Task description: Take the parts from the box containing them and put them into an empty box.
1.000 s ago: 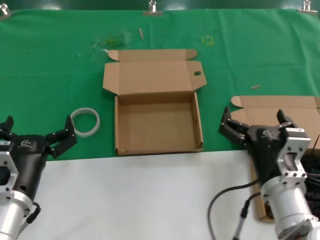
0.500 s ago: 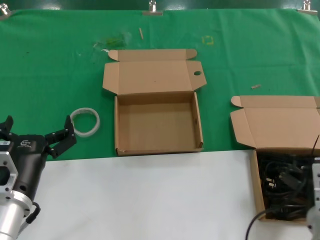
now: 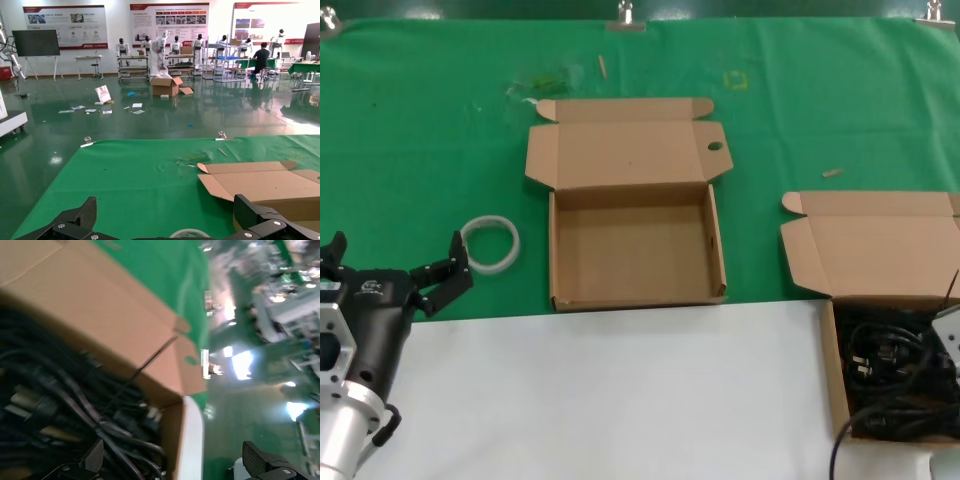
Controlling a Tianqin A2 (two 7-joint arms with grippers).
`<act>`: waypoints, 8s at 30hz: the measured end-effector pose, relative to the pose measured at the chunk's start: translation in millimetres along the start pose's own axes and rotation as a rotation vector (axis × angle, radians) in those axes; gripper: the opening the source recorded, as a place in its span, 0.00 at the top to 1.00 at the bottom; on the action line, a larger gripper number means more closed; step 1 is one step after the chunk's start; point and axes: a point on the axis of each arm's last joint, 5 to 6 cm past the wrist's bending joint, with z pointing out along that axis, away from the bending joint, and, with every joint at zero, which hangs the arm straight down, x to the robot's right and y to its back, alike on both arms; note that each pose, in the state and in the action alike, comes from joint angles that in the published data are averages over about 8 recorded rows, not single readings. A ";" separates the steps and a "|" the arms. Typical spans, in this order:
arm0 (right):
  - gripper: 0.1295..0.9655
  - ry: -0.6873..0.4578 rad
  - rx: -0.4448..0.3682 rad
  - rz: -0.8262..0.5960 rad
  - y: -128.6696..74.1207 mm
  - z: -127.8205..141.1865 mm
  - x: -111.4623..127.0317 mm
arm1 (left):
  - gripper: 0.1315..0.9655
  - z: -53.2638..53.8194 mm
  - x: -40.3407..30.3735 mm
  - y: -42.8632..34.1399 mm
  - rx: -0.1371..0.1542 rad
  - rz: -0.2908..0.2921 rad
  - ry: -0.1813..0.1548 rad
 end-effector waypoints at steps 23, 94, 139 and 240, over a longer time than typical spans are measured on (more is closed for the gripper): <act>0.02 -0.003 -0.113 -0.427 -3.4 44.9 79.3 | 0.00 0.0 0.0 0.0 0.000 0.000 0.000; 0.00 -0.124 0.011 -0.227 -23.0 7.5 9.2 | 0.00 0.0 0.0 0.0 0.000 0.000 0.000; 0.68 -0.114 -0.038 -0.309 -19.6 33.3 22.4 | 0.00 0.0 0.0 0.0 0.000 0.000 0.000; 0.19 -0.370 0.595 0.197 -132.2 -65.9 -104.4 | 0.00 0.0 0.0 0.0 0.000 0.000 0.000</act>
